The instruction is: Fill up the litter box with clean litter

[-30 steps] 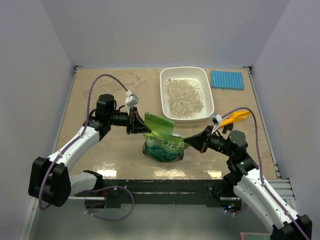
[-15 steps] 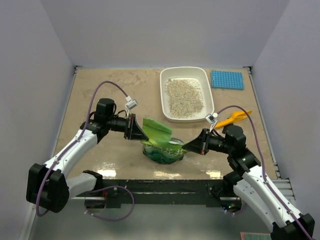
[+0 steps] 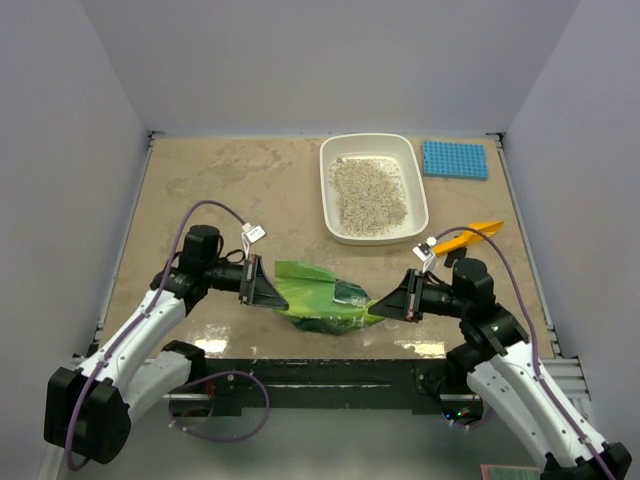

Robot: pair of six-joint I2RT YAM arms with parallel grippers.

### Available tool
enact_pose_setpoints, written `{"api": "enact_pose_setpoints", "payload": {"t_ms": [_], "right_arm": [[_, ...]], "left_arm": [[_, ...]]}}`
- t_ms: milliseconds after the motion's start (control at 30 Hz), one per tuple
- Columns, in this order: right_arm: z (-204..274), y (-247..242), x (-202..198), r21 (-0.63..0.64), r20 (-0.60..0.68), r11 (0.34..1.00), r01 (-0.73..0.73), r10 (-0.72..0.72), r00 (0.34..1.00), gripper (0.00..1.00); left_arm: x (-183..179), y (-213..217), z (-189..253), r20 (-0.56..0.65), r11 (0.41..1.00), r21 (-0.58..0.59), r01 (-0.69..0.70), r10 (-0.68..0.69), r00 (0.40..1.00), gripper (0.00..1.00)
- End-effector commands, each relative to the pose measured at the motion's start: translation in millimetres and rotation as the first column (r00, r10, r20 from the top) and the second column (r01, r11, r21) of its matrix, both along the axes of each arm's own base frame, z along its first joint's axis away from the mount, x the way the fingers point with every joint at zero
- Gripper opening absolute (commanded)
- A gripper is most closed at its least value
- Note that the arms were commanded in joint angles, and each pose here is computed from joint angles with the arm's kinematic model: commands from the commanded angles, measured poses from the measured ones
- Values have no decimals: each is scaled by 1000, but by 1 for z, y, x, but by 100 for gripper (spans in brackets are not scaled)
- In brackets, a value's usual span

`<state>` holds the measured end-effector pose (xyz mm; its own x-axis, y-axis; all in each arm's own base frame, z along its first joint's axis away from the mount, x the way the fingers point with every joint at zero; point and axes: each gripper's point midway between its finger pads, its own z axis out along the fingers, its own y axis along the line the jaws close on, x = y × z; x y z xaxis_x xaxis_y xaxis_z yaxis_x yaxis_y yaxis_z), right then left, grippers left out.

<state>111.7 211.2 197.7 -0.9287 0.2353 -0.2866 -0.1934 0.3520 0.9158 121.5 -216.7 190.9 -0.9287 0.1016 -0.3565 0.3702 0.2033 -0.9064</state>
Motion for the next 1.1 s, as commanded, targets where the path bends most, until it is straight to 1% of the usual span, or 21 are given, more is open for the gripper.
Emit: {"api": "enact_pose_setpoints", "payload": {"t_ms": [0,133,200,233,300,333,400,433,467,500,533,567,600,667,733,767,800,867,933,967,1067], "right_arm": [[-23,-11,2,-43,-89,994,103,-106,990,0],[-32,-15,2,-79,-69,991,110,-115,991,0],[-35,-19,9,-137,8,983,121,-121,993,0],[-20,-22,15,-147,74,980,136,-126,989,10],[-18,-33,28,-256,189,952,166,-119,975,34],[6,-35,35,-259,274,948,185,-112,955,37],[18,-42,45,-322,366,924,205,-79,927,45],[44,-43,51,-304,440,925,229,-77,895,47],[56,-44,55,-310,501,920,239,-55,864,48],[67,-44,59,-304,538,920,245,-47,842,54],[90,-42,58,-281,600,930,236,-22,799,59],[101,-42,61,-285,656,928,239,7,755,61],[107,-41,64,-291,681,928,234,29,732,63],[126,-27,60,-292,738,947,134,134,661,63],[135,-14,56,-287,760,957,45,199,619,63],[139,-9,51,-290,783,957,-5,240,574,63],[141,-5,49,-295,792,955,-24,259,552,63],[137,1,58,-336,795,942,-13,291,532,63],[134,14,54,-371,782,927,-48,340,522,63],[127,22,59,-397,767,916,-51,362,529,63],[130,42,61,-457,772,889,20,385,506,63]], "left_arm": [[-17,7,-14,-189,1000,16,-23,26,982,0],[-21,8,-26,-228,999,23,-27,32,973,0],[-22,7,-27,-238,999,25,-20,25,971,0],[-22,7,-26,-234,1000,25,-15,20,972,0],[-22,6,-28,-237,999,34,-10,18,971,0],[-21,5,-26,-234,999,34,-10,17,972,0],[-19,5,-26,-229,999,36,-7,15,973,0],[-17,4,-23,-223,999,35,-5,13,975,0],[-16,4,-23,-221,999,38,-5,13,975,0],[-16,3,-24,-225,999,41,-2,12,974,0],[-15,3,-24,-225,999,42,-2,11,974,0],[-14,3,-25,-226,999,44,-3,13,974,0],[-13,3,-25,-227,999,46,-5,15,974,0],[-11,2,-26,-229,999,49,-5,16,973,0],[-10,2,-26,-230,999,53,-4,16,973,0],[-10,2,-27,-233,998,57,-4,18,972,0],[-9,2,-27,-234,998,60,-3,17,972,0],[-6,1,-26,-229,998,64,-6,20,973,0],[-4,1,-25,-227,998,66,-7,22,974,0],[-2,1,-26,-225,997,74,-10,26,974,0],[0,0,-27,-222,997,80,-12,30,975,0]]}}
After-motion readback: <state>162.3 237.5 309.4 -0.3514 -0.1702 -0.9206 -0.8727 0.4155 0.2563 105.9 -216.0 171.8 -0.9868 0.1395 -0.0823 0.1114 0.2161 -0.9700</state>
